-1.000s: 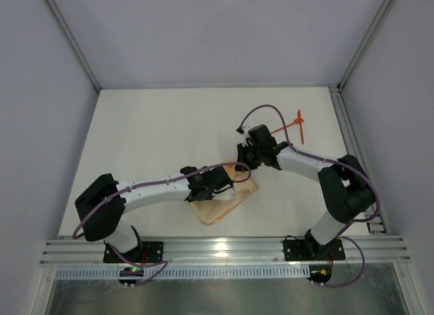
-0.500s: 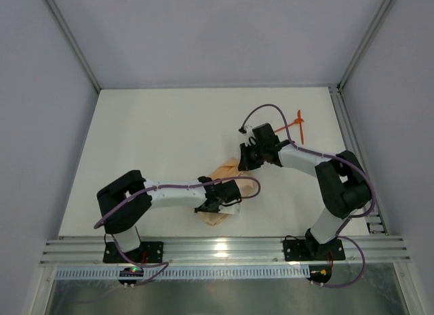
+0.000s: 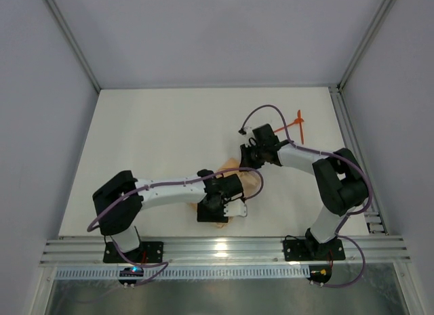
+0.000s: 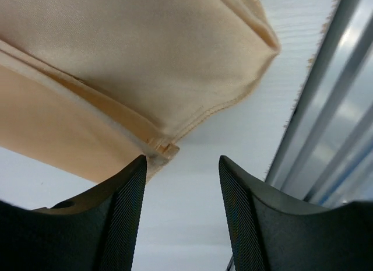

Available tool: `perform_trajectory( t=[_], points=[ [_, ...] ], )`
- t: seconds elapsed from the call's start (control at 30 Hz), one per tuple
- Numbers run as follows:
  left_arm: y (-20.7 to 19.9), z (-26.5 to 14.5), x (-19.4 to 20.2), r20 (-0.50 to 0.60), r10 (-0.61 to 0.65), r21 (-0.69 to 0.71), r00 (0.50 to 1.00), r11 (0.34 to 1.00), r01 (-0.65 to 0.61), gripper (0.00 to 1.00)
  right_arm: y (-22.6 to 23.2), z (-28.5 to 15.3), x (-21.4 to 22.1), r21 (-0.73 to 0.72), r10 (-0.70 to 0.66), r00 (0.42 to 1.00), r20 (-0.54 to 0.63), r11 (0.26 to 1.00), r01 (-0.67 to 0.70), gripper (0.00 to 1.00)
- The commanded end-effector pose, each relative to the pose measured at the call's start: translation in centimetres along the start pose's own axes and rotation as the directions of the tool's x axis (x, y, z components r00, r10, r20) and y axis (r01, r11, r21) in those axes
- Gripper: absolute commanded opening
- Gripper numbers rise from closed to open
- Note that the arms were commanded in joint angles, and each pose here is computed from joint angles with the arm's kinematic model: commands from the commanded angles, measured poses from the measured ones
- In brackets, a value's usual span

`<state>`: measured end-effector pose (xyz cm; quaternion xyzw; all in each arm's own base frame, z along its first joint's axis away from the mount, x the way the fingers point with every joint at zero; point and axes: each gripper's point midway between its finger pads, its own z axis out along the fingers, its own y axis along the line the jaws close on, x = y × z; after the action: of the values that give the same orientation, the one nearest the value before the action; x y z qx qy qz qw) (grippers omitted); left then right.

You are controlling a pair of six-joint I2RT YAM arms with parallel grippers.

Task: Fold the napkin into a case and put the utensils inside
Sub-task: Fold the lower triangle-folded napkin at the center of the board.

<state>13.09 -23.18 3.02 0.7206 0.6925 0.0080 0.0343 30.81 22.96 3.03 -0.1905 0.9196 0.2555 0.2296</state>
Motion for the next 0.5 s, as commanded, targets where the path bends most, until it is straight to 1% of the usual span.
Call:
perform_trajectory(
  t=[0.0,0.03,0.07,0.1,0.17,0.2,0.23,0.27,0.3,0.33,0.4,0.47],
  points=[
    [-1.8,-4.5,-2.5,0.127,-0.033,0.116,0.991,0.993,0.018,0.55,0.3,-0.2,-1.4,-0.019,-0.035,0.998,0.042,0.999,0.036,0.03],
    [-2.7,-5.3,-2.3,0.127,-0.032,0.173,0.991,0.985,0.009,0.55,0.3,-0.2,-1.4,-0.018,-0.036,0.998,0.041,0.999,0.037,0.03],
    [-2.4,-6.6,-3.1,0.162,-0.037,0.176,0.986,0.984,0.008,0.55,0.4,-0.4,-1.5,-0.019,-0.038,0.998,0.045,0.999,0.039,0.03],
    [-2.3,-7.2,-3.0,0.172,-0.051,0.183,0.984,0.983,0.019,0.54,0.4,-0.4,-1.6,-0.018,-0.040,0.998,0.046,0.999,0.041,0.03],
    [-0.4,-8.1,-2.5,0.196,-0.132,0.151,0.972,0.983,0.103,0.49,0.5,-0.6,-1.6,-0.020,-0.049,0.998,0.045,0.999,0.050,0.03],
    [0.7,-7.8,-1.7,0.182,-0.166,0.118,0.969,0.982,0.146,0.44,0.6,-0.7,-1.7,-0.023,-0.051,0.998,0.048,0.998,0.053,0.03],
    [1.8,-7.6,-1.0,0.176,-0.199,0.077,0.964,0.979,0.189,0.42,0.7,-0.8,-1.8,-0.025,-0.054,0.997,0.050,0.998,0.055,0.03],
    [3.5,-7.2,-0.7,0.192,-0.252,0.032,0.949,0.968,0.251,0.39,0.6,-0.8,-1.8,-0.024,-0.057,0.997,0.051,0.998,0.059,0.03],
    [4.6,-6.7,0.2,0.171,-0.274,-0.024,0.946,0.959,0.282,0.37,0.7,-0.9,-1.8,-0.025,-0.062,0.997,0.051,0.998,0.063,0.03],
    [5.0,-5.7,1.4,0.138,-0.285,-0.060,0.949,0.953,0.295,0.36,0.6,-0.9,-1.9,-0.024,-0.064,0.997,0.051,0.998,0.065,0.03],
    [6.1,-4.7,1.5,0.148,-0.289,-0.122,0.946,0.944,0.307,0.36,0.7,-1.0,-2.2,-0.024,-0.074,0.996,0.051,0.997,0.075,0.03],
    [6.2,-3.1,2.3,0.122,-0.300,-0.147,0.946,0.937,0.316,0.37,0.7,-1.0,-2.3,-0.025,-0.081,0.996,0.045,0.996,0.082,0.03]
  ],
)
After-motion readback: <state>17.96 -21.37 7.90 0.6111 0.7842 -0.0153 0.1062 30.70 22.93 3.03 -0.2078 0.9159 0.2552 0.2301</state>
